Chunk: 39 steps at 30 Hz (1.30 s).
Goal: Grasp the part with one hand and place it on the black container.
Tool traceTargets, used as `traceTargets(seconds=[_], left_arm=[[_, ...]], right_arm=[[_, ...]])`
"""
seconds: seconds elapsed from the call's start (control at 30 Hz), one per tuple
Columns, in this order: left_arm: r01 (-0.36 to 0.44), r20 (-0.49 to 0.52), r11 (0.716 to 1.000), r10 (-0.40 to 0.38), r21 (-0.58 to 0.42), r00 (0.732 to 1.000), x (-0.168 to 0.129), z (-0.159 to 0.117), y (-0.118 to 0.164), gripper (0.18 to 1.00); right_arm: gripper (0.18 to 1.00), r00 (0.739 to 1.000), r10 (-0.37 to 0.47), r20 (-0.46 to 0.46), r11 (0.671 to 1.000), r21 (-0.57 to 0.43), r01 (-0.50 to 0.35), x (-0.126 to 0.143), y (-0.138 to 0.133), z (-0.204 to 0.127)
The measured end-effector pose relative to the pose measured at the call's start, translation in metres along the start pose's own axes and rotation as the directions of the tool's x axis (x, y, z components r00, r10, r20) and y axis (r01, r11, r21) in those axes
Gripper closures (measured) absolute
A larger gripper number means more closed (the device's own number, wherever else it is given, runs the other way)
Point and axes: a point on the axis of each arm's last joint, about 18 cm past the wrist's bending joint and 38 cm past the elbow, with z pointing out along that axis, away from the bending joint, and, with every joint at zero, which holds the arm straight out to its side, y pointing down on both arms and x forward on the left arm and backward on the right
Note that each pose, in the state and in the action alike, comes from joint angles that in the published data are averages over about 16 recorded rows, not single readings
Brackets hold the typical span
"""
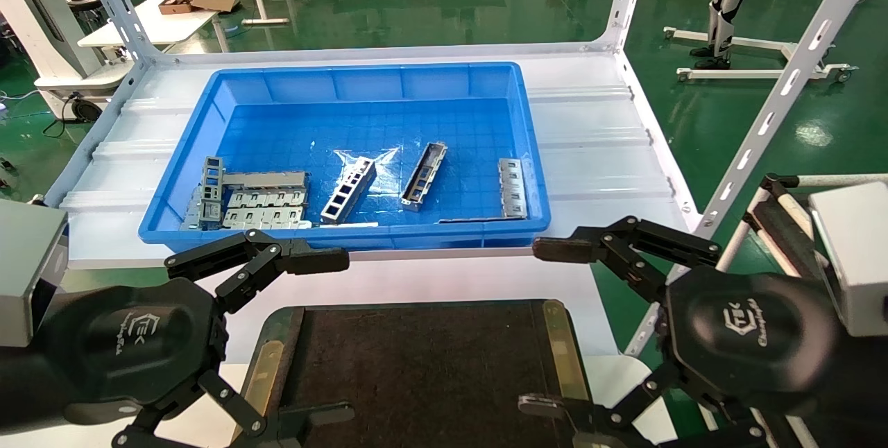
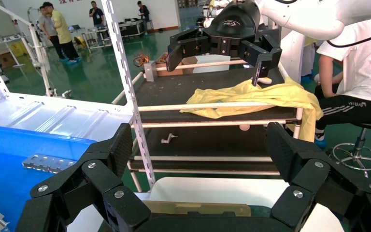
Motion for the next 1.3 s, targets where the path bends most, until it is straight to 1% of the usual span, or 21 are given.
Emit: traceTargets(seconds=[0.5,0.77,1.03,1.3], left_arm=[[0.003,0.009,1.000,-0.003,0.002,1.000,-0.002,0.001,0.000,0.184],[0.011,0.031,1.000,-0.011,0.001,0.999,-0.010,0.007,0.004,0.184],[0.026,0.077,0.999,-0.024,-0.020,0.997,-0.029,0.023,0.015,0.184],[0.054,0.155,0.997,-0.046,-0.049,0.987,-0.060,0.042,0.028,0.184]], right_arm=[[0.178,1.000,0.000,0.000,1.000,0.000,0.000,0.000,0.000,0.000],[0.178,1.000,0.000,0.000,1.000,0.000,0.000,0.000,0.000,0.000],[0.178,1.000,0.000,0.000,1.000,0.000,0.000,0.000,0.000,0.000],[0.178,1.000,0.000,0.000,1.000,0.000,0.000,0.000,0.000,0.000]])
